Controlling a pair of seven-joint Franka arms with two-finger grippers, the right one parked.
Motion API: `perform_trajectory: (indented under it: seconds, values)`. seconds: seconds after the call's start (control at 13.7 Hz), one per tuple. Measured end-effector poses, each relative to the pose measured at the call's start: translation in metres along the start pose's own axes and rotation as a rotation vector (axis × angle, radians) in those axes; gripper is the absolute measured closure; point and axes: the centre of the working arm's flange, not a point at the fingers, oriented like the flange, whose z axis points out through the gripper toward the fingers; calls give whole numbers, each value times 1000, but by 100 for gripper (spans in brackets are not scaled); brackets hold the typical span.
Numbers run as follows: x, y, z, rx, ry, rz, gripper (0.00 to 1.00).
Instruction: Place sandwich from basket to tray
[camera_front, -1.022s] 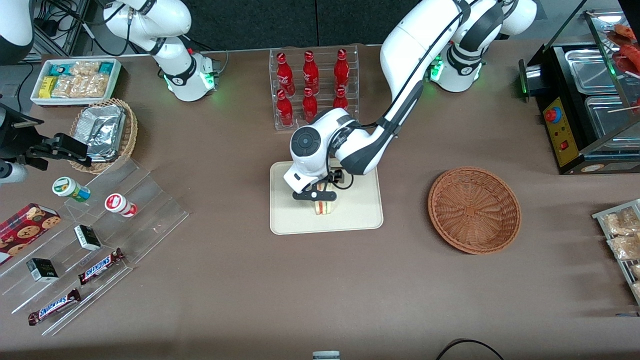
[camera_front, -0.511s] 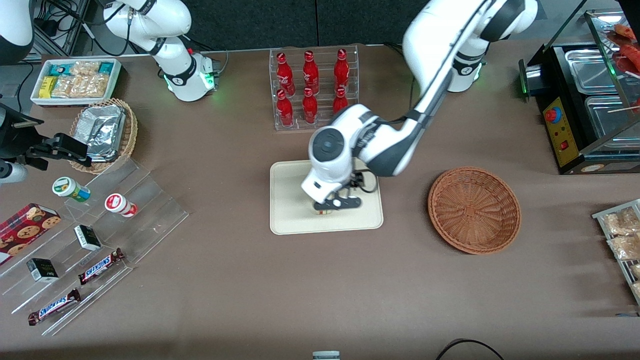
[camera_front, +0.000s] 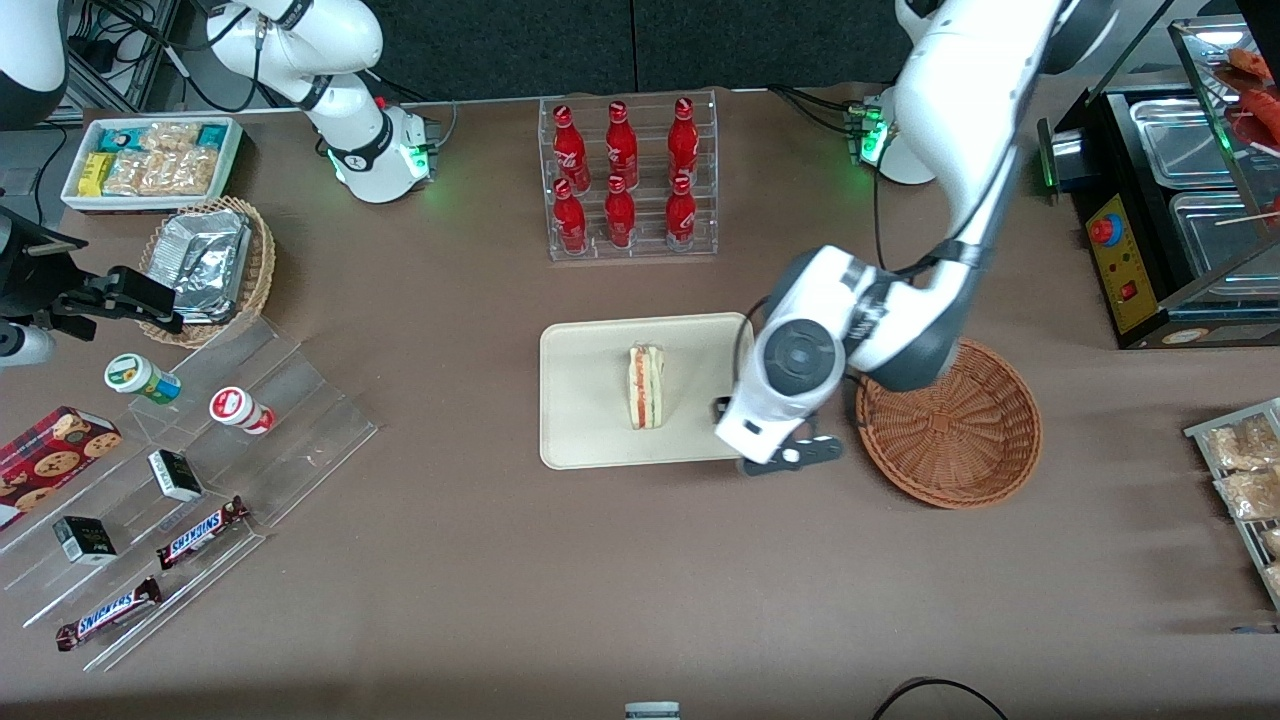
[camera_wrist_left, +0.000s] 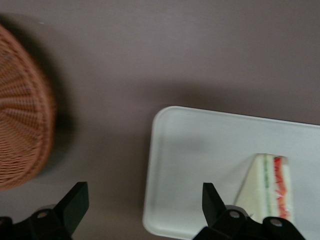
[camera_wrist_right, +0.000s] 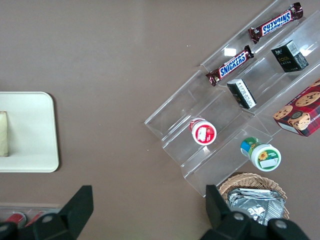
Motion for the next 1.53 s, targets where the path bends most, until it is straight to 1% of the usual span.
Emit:
perform_trajectory:
  seconds: [0.15,0.29,0.51,0.58,0.73,0.88,1.09,1.31,1.53]
  values:
    - [16,-43,-20,7,-27,9,0]
    - [26,-82,-41,-2,-51,29,0]
    - [33,-142,-66,-13,-100,134,0]
    - [35,-167,-77,-19,-112,163,0]
    - [34,-215,-100,-35,-120,185,0]
    - [20,-245,-121,-35,-130,176,0]
    - [-9,-268,-143,-19,-153,155,0]
    - [-28,-284,-166,-17,-135,138,0]
    - [-52,-310,-193,-18,-147,181,0]
